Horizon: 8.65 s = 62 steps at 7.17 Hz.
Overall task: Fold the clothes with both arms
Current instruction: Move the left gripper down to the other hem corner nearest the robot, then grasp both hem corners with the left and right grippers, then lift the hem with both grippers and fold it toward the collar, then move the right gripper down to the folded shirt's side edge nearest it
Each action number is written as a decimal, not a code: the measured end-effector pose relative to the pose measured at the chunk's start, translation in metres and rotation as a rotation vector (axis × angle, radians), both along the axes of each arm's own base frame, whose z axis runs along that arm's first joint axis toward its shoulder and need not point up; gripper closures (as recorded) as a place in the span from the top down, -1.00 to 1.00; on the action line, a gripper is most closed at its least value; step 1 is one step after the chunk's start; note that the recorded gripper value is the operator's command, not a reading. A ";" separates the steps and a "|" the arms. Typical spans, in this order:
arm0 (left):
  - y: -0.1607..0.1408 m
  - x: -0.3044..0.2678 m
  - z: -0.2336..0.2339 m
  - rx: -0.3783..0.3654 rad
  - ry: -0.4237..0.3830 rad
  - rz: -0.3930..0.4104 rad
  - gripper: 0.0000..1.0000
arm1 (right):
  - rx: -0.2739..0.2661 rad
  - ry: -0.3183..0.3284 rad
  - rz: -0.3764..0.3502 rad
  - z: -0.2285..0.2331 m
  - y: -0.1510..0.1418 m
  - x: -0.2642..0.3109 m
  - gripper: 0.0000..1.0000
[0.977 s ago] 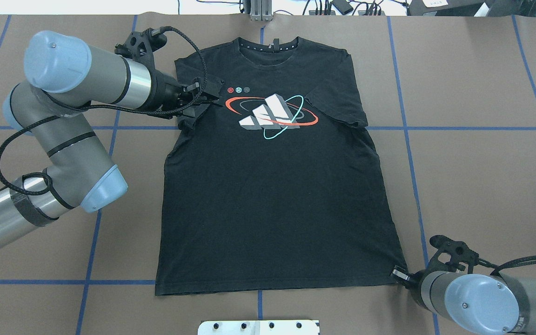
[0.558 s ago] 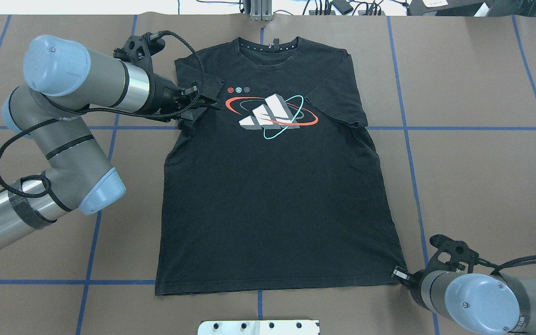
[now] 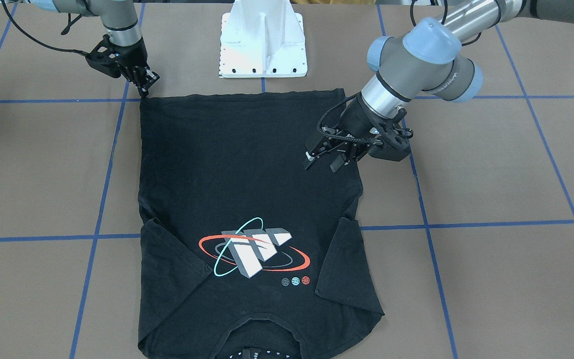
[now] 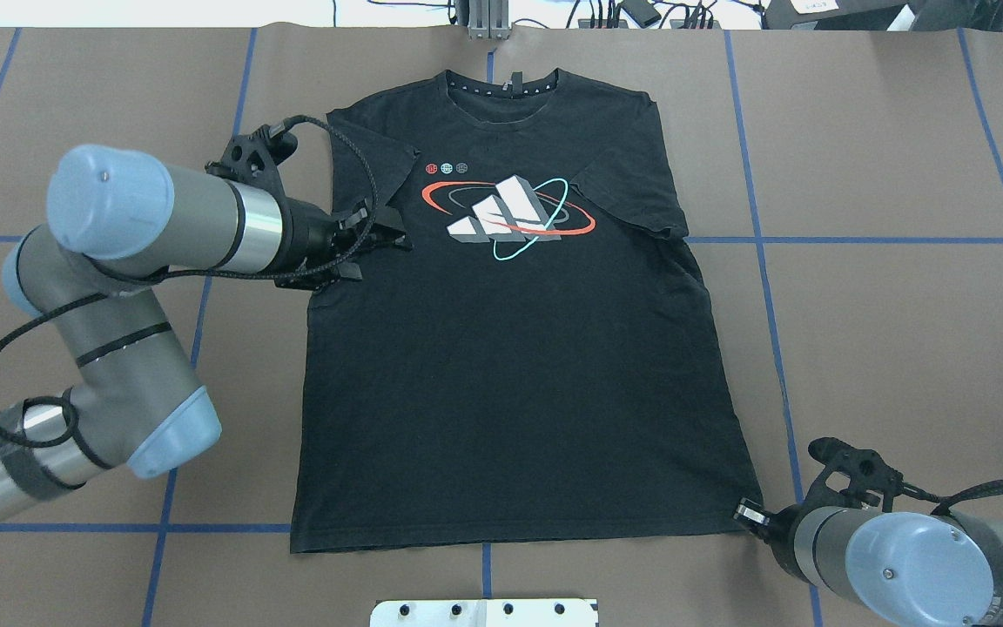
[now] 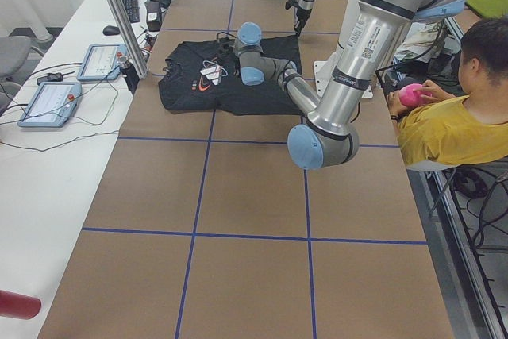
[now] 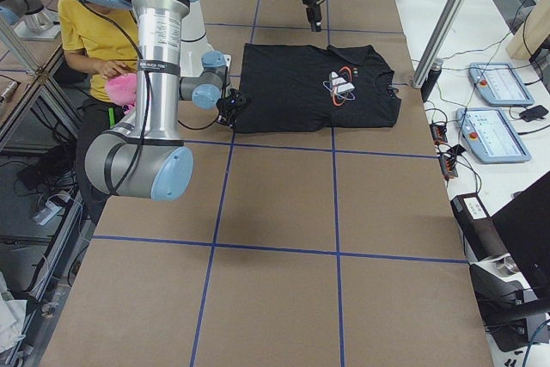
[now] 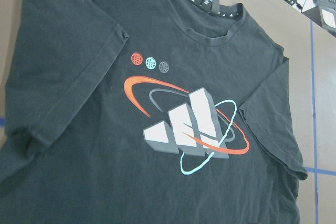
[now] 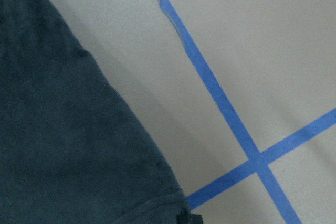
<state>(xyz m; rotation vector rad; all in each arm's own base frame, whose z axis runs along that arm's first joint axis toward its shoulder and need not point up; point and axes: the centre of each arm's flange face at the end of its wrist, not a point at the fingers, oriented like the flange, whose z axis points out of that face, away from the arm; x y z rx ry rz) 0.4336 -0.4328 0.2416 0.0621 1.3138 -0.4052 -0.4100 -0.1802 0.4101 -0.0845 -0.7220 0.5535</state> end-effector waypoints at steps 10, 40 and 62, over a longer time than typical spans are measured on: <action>0.228 0.039 0.094 -0.205 -0.354 0.116 0.40 | -0.001 0.007 -0.062 -0.003 0.028 0.022 -1.00; 0.227 -0.060 -0.007 -0.217 -0.129 0.174 -1.00 | -0.082 -0.089 -0.079 -0.060 0.020 0.097 -1.00; -0.217 -0.019 0.119 0.039 -0.219 -0.321 0.29 | 0.073 0.203 0.128 -0.069 -0.497 -0.026 0.98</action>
